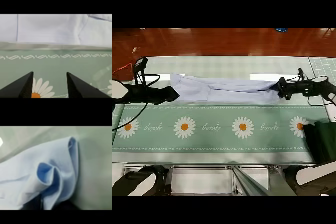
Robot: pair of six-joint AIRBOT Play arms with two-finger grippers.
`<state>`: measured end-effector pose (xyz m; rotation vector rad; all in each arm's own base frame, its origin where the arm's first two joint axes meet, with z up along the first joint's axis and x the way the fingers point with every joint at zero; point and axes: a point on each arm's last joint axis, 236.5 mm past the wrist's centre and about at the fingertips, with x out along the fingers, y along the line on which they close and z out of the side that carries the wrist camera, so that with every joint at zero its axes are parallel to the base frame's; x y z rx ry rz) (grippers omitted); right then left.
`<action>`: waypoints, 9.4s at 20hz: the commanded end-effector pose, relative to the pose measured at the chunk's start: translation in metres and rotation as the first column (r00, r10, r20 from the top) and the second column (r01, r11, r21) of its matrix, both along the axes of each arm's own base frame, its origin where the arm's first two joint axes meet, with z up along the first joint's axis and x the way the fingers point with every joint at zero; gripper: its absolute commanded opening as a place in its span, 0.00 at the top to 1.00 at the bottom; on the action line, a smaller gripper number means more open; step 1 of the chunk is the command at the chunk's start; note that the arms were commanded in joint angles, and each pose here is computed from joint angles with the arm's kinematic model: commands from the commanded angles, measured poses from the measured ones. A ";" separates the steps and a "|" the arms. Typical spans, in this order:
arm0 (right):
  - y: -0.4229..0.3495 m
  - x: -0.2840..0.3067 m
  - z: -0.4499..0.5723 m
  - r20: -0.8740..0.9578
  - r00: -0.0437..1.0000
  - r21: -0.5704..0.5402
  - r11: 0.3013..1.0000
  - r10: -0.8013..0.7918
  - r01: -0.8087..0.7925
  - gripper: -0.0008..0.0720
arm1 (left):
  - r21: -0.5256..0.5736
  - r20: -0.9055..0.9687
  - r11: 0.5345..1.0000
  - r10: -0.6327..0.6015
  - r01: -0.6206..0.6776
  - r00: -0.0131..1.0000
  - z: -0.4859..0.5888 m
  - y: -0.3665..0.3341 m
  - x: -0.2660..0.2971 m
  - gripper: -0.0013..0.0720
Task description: Fold the shirts.
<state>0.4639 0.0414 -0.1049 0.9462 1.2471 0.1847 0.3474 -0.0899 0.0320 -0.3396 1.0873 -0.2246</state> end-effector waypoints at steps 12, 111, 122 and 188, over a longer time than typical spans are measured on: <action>-0.005 -0.081 0.157 0.152 0.947 -0.346 0.913 0.282 -0.216 0.96 | -0.188 0.119 0.982 -0.012 0.034 0.993 0.023 -0.057 0.031 0.95; 0.234 -0.039 0.134 0.222 0.888 -0.086 0.916 0.402 -0.393 0.96 | -0.104 0.073 0.994 0.042 -0.034 0.996 0.006 0.010 -0.042 0.95; 0.081 0.009 0.360 0.461 0.851 -0.295 0.948 0.252 -0.121 0.97 | -0.111 0.083 0.993 0.050 -0.040 0.995 0.008 0.010 -0.040 0.95; 0.063 -0.046 0.113 -0.156 0.923 -0.688 0.632 0.351 -0.357 0.96 | 0.248 -0.085 0.961 -0.101 0.119 0.991 0.005 0.016 0.042 0.95</action>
